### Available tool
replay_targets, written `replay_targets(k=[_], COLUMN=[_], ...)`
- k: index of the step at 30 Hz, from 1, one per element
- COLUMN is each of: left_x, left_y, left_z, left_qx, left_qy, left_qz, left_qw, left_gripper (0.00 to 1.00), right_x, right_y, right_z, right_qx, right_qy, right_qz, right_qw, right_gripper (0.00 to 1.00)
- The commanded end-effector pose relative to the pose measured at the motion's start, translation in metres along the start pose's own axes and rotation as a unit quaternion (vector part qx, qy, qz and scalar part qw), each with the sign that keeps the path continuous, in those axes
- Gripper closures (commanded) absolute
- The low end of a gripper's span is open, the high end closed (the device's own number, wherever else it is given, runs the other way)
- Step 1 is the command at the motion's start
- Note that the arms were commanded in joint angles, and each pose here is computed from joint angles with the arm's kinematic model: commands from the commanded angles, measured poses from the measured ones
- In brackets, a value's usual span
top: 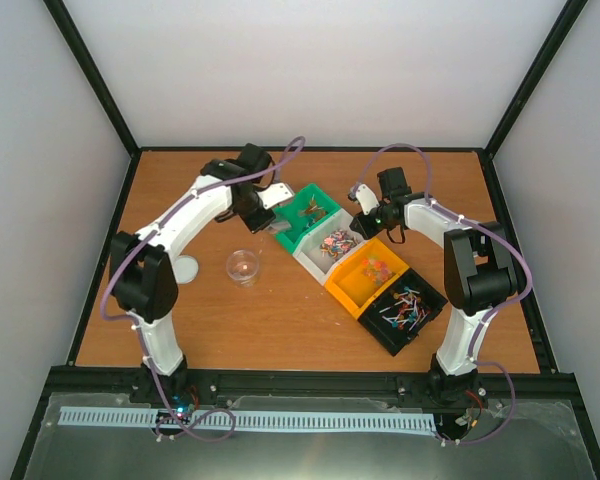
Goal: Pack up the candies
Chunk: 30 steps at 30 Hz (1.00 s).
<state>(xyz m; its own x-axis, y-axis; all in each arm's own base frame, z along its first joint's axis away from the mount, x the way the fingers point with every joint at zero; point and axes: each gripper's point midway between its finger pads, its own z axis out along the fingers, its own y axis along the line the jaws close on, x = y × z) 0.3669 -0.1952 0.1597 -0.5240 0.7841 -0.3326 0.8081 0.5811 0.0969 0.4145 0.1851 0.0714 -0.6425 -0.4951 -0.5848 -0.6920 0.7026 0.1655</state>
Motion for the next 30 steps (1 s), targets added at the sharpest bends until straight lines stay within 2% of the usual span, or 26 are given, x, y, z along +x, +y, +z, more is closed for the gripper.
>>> replay_targets(k=[1,9,14,22,26,30], left_x=[-0.021,-0.020,-0.020,-0.032,-0.042,-0.044], left_y=[0.002,-0.010,-0.014,-0.024,-0.030,-0.030], left_z=[0.006,0.067,0.096,0.124,0.122,0.101], left_qx=[-0.016,0.040,0.057,0.082,0.049,0.007], left_qy=[0.003,0.077,0.098,0.071,0.053,0.033], left_qz=[-0.014,-0.027,-0.043,-0.056,-0.015,0.014], left_qw=[1.000,0.996,0.993,0.993,0.997,0.999], left_gripper=[0.99,0.99,0.99,0.99,0.99,0.99], right_x=[-0.009,-0.005,-0.005,-0.002,-0.001,-0.002], right_y=[0.007,0.010,0.014,0.021,0.017,0.013], right_z=[-0.001,0.003,0.005,0.012,0.012,0.012], right_qx=[-0.005,-0.011,-0.014,-0.030,-0.020,-0.009], right_qy=[-0.011,-0.006,-0.008,-0.005,0.001,0.003], right_qz=[-0.004,-0.006,-0.018,-0.026,-0.023,-0.018], right_qw=[1.000,1.000,1.000,0.999,1.000,1.000], right_gripper=[0.97,0.97,0.97,0.97,0.97,0.97])
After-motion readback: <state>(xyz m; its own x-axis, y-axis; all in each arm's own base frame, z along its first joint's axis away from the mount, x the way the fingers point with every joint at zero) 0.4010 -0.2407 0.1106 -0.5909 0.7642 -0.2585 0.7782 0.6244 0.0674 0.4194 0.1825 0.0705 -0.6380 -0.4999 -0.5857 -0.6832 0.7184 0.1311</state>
